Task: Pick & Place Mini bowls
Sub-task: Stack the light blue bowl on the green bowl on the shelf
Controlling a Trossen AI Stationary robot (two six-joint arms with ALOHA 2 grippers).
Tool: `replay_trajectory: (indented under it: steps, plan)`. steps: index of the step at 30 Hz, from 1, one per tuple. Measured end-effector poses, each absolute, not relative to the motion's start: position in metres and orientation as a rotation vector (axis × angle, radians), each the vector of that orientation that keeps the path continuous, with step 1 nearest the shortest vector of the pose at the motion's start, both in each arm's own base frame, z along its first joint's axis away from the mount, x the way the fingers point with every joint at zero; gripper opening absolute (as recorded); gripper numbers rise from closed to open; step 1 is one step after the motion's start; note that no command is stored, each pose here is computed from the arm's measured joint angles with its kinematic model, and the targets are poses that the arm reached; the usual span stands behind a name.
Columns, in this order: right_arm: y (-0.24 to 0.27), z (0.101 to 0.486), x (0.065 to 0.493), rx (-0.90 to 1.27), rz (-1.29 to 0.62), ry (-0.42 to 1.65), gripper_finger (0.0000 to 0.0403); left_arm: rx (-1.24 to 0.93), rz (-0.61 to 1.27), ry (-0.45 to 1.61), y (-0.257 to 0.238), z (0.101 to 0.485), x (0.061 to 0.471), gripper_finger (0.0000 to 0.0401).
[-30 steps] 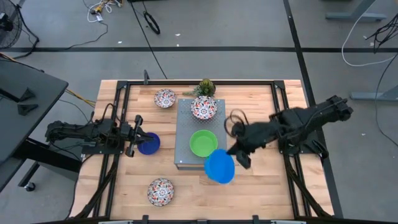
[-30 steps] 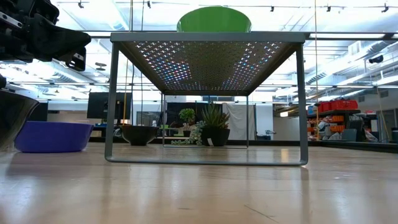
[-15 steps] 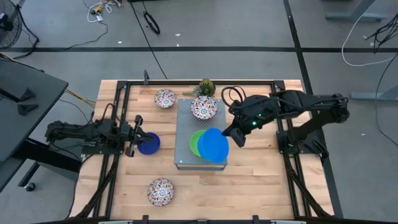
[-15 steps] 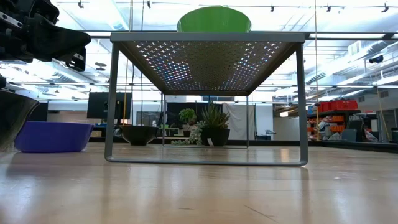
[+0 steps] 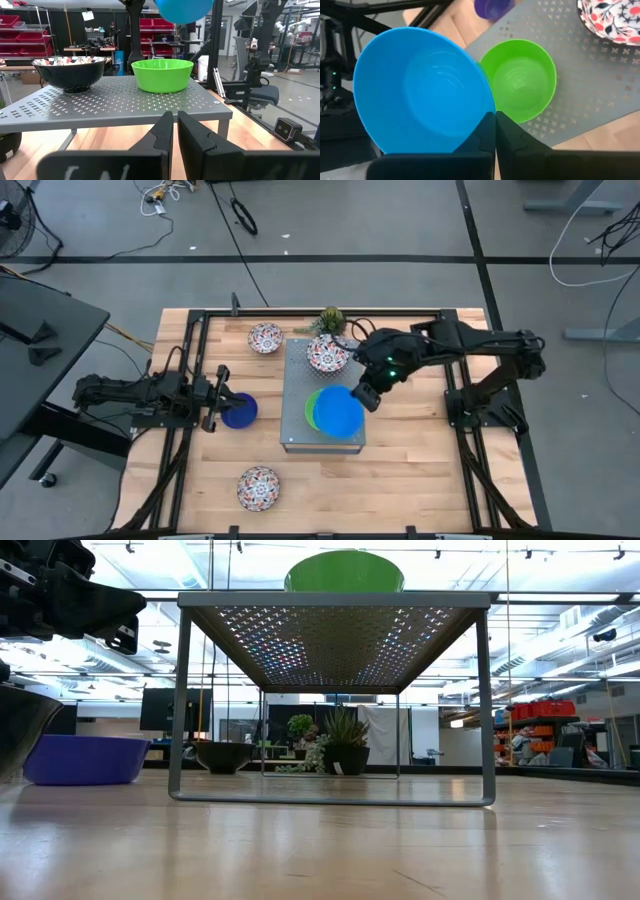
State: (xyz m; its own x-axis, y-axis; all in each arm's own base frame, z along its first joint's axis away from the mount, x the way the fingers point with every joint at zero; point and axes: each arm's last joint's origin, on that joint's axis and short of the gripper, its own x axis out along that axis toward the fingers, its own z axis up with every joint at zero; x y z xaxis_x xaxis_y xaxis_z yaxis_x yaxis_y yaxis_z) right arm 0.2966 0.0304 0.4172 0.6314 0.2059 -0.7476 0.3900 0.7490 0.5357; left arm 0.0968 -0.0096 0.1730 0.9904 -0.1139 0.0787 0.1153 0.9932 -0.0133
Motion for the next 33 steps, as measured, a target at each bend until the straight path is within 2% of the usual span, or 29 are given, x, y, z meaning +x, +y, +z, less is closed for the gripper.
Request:
replay_trajectory:
  steps: [13,33]
  plan:
    - [0.002,0.397,0.328,0.821,-0.157,0.987,0.0,-0.018,-0.115,-0.078,-0.01,0.173,0.097,0.003]
    - [-0.012,0.375,0.336,0.812,-0.224,1.114,0.0,-0.018,-0.115,-0.077,-0.01,0.173,0.097,0.003]
